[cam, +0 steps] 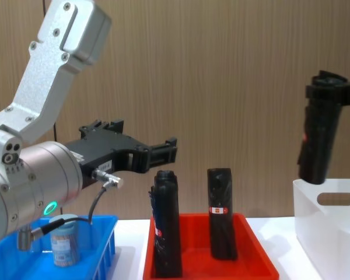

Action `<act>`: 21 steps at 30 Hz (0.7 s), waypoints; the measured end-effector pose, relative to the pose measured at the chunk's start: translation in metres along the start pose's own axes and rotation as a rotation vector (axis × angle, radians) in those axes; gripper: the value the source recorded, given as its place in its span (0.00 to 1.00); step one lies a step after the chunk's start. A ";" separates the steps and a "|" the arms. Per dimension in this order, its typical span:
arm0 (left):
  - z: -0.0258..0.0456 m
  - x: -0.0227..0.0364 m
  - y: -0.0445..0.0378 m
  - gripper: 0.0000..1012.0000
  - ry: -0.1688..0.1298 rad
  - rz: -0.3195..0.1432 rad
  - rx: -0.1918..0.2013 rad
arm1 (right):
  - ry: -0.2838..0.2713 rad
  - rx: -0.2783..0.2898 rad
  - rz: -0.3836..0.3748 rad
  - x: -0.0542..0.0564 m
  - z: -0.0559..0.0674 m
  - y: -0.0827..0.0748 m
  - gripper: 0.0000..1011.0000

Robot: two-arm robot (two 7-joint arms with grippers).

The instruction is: Pick the cotton swabs from the blue box and place them into the white box.

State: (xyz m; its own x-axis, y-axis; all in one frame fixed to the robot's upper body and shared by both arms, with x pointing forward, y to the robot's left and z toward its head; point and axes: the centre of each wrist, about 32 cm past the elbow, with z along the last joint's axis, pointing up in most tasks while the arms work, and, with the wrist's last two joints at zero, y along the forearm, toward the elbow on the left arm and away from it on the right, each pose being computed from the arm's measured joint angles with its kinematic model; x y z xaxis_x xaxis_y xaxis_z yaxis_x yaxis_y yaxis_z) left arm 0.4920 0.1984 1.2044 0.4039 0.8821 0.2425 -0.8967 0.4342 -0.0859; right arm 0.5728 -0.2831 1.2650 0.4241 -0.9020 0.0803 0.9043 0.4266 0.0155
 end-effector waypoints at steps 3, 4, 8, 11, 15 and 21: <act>0.0000 0.0000 0.0000 0.99 0.000 0.000 0.000 | -0.012 -0.004 -0.028 0.007 -0.002 -0.001 0.50; 0.0000 0.0000 0.0000 0.99 0.000 0.000 0.000 | -0.016 -0.008 -0.040 0.011 -0.003 -0.002 0.50; 0.0000 0.0000 0.0000 0.99 0.000 0.000 0.000 | -0.019 -0.013 -0.061 0.016 -0.006 -0.003 0.50; 0.0000 0.0000 0.0000 0.99 0.000 0.000 0.000 | -0.018 -0.021 -0.081 0.021 -0.010 -0.003 0.50; 0.0000 0.0000 0.0000 0.99 0.000 0.000 0.000 | -0.012 -0.032 -0.100 0.026 -0.015 -0.004 0.50; 0.0000 0.0000 0.0000 0.99 0.000 0.000 0.000 | 0.004 -0.051 -0.123 0.032 -0.023 -0.005 0.50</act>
State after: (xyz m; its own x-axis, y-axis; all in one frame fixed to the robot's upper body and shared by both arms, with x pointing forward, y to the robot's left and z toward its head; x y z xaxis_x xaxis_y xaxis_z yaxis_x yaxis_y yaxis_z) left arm 0.4920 0.1984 1.2044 0.4040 0.8821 0.2425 -0.8967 0.4343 -0.0859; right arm 0.5831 -0.3159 1.2441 0.3103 -0.9475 0.0774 0.9506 0.3093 -0.0256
